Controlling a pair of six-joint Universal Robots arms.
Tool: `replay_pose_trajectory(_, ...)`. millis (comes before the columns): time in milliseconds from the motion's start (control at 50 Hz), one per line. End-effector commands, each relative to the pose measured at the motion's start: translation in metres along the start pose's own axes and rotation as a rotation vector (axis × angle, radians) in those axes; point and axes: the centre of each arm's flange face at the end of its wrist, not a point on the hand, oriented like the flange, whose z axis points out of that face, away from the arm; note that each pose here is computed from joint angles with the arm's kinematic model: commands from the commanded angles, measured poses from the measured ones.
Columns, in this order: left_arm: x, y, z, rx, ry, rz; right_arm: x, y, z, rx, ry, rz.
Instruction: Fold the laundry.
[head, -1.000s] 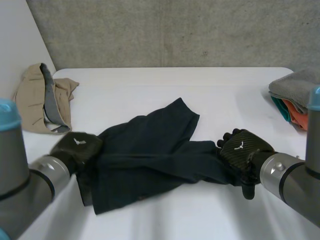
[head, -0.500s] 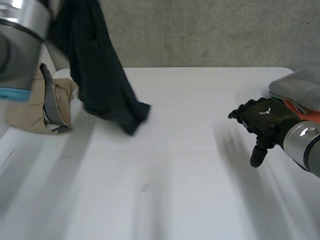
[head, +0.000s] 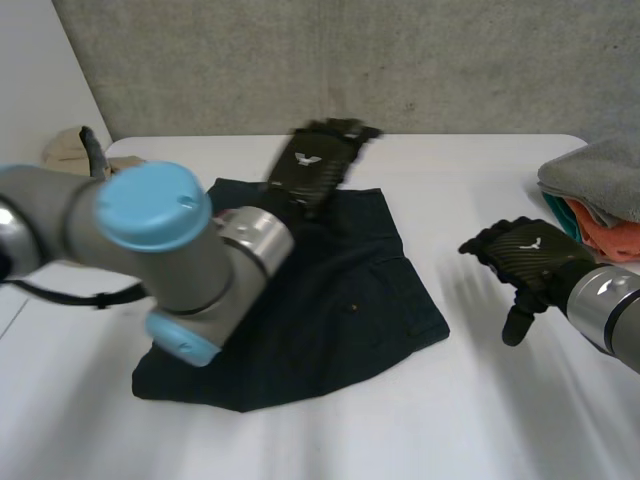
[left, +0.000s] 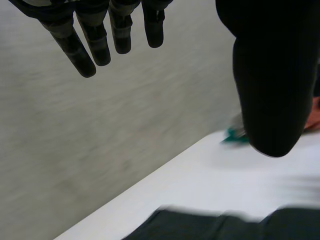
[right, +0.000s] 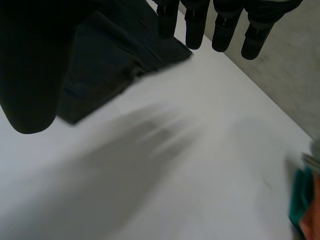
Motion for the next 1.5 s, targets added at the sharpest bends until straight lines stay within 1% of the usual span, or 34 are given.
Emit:
replay_pose_trajectory(20,-0.022,-0.004,-0.074,-0.212,-0.213,0.079,-0.026,-0.002,-0.001,0.068,-0.147,-0.055)
replay_pose_trajectory(40,-0.02,0.0,-0.093,-0.272,-0.218,0.092,-0.032,0.0,0.001,0.073,-0.183,-0.066)
replay_pose_trajectory(100,-0.016,0.011,-0.119,-0.367,-0.208,0.103,-0.042,0.005,0.005,0.075,-0.225,-0.088)
replay_pose_trajectory(140,-0.016,0.029,-0.147,-0.489,-0.204,0.099,-0.052,0.012,0.013,0.078,-0.256,-0.131)
replay_pose_trajectory(200,-0.02,0.046,-0.163,-0.577,-0.209,0.09,-0.06,0.02,0.023,0.082,-0.266,-0.16)
replay_pose_trajectory(340,-0.036,0.062,-0.176,-0.658,-0.227,0.063,-0.072,0.028,0.042,0.128,-0.252,-0.197)
replay_pose_trajectory(500,-0.047,0.063,-0.183,-0.673,-0.255,0.046,-0.079,0.036,0.067,0.167,-0.199,-0.234)
replay_pose_trajectory(600,-0.057,0.066,-0.182,-0.683,-0.275,0.062,-0.077,0.037,0.073,0.153,-0.153,-0.229)
replay_pose_trajectory(700,-0.058,0.072,-0.178,-0.674,-0.232,0.129,-0.075,0.031,0.067,0.162,-0.14,-0.189)
replay_pose_trajectory(820,-0.061,0.082,-0.169,-0.666,-0.218,0.212,-0.077,0.022,0.059,0.176,-0.14,-0.153)
replay_pose_trajectory(960,-0.068,0.092,-0.147,-0.557,-0.223,0.33,-0.077,0.021,0.054,0.131,-0.144,-0.123)
replay_pose_trajectory(1020,-0.076,0.093,-0.135,-0.502,-0.237,0.384,-0.068,0.013,0.048,0.117,-0.12,-0.114)
replay_pose_trajectory(1060,-0.08,0.092,-0.132,-0.496,-0.24,0.399,-0.063,0.008,0.044,0.109,-0.11,-0.108)
replay_pose_trajectory(1120,-0.082,0.074,-0.128,-0.464,-0.241,0.413,-0.052,-0.005,0.031,0.098,-0.096,-0.101)
replay_pose_trajectory(1140,-0.082,0.06,-0.127,-0.429,-0.247,0.419,-0.048,-0.01,0.027,0.1,-0.09,-0.1)
replay_pose_trajectory(1160,-0.08,0.033,-0.126,-0.363,-0.255,0.415,-0.042,-0.021,0.017,0.11,-0.079,-0.097)
replay_pose_trajectory(1220,-0.077,-0.009,-0.126,-0.251,-0.271,0.372,-0.03,-0.042,0.001,0.149,-0.052,-0.098)
replay_pose_trajectory(1240,-0.076,-0.037,-0.127,-0.172,-0.282,0.329,-0.022,-0.059,-0.01,0.191,-0.024,-0.095)
replay_pose_trajectory(1300,-0.075,-0.083,-0.129,-0.027,-0.291,0.263,-0.008,-0.087,-0.029,0.273,0.026,-0.088)
replay_pose_trajectory(1320,-0.074,-0.113,-0.133,0.063,-0.288,0.222,0.002,-0.105,-0.041,0.332,0.061,-0.072)
replay_pose_trajectory(1340,-0.073,-0.127,-0.135,0.108,-0.288,0.204,0.006,-0.114,-0.047,0.362,0.077,-0.062)
replay_pose_trajectory(1380,-0.074,-0.155,-0.139,0.198,-0.291,0.181,0.016,-0.131,-0.059,0.423,0.111,-0.039)
replay_pose_trajectory(1400,-0.075,-0.182,-0.144,0.286,-0.295,0.166,0.027,-0.147,-0.071,0.484,0.146,-0.011)
replay_pose_trajectory(1440,-0.08,-0.204,-0.147,0.355,-0.306,0.157,0.039,-0.161,-0.08,0.537,0.181,0.021)
replay_pose_trajectory(1500,-0.094,-0.231,-0.142,0.439,-0.342,0.151,0.062,-0.181,-0.088,0.614,0.234,0.078)
